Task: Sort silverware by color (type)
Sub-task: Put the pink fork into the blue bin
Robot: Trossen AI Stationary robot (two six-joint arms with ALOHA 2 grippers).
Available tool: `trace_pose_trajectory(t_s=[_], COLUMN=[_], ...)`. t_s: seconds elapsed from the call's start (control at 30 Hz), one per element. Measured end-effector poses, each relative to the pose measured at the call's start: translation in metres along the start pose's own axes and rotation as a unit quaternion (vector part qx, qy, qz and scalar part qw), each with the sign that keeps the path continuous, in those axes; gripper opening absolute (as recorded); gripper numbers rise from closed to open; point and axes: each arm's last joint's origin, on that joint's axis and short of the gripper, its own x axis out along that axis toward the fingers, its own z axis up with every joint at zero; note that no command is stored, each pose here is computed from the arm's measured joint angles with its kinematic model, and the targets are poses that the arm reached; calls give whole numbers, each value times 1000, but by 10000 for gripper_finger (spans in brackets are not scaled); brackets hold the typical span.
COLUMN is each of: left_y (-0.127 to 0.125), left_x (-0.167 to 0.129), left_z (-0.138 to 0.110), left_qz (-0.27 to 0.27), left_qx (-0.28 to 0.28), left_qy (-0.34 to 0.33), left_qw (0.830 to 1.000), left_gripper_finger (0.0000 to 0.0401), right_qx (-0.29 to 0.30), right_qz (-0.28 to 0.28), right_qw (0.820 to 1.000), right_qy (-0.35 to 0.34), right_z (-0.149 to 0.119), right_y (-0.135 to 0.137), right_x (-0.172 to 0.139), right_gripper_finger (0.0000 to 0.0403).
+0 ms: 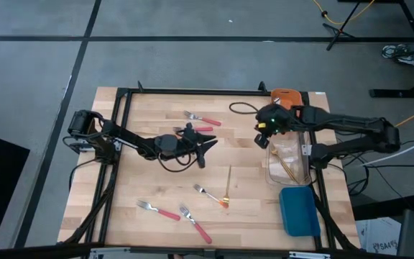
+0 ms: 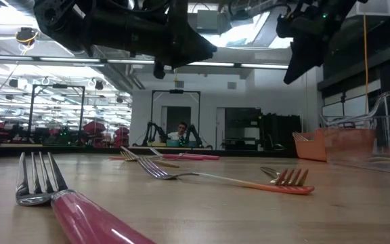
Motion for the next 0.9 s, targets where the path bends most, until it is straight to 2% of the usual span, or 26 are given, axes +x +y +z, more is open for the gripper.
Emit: trace_pose_trajectory(t_s=[0.3,0.63,0.77,0.9], left_y=[-21,-57,-81,-103], left_x=[-12,-32,-32,-28], left_z=[-20,-28,-21,-7], left_qz=[-66,-176,-195,-186], left_qx=[10,12,27,72], left_qy=[88,120,154,242], left_qw=[994,977,968,950], left_gripper_finger=[82,82,82,82], right_qx=[-37,-52,-52,-52], right_qz=[27,39,39,39], right_qw=[999,998,998,998], right_qy=[1,1,1,1], right_z=[-5,-8,-7,-7], right_y=[19,27,27,27], right_x=[-3,-5,-5,-5], right_gripper_finger=[35,35,35,35])
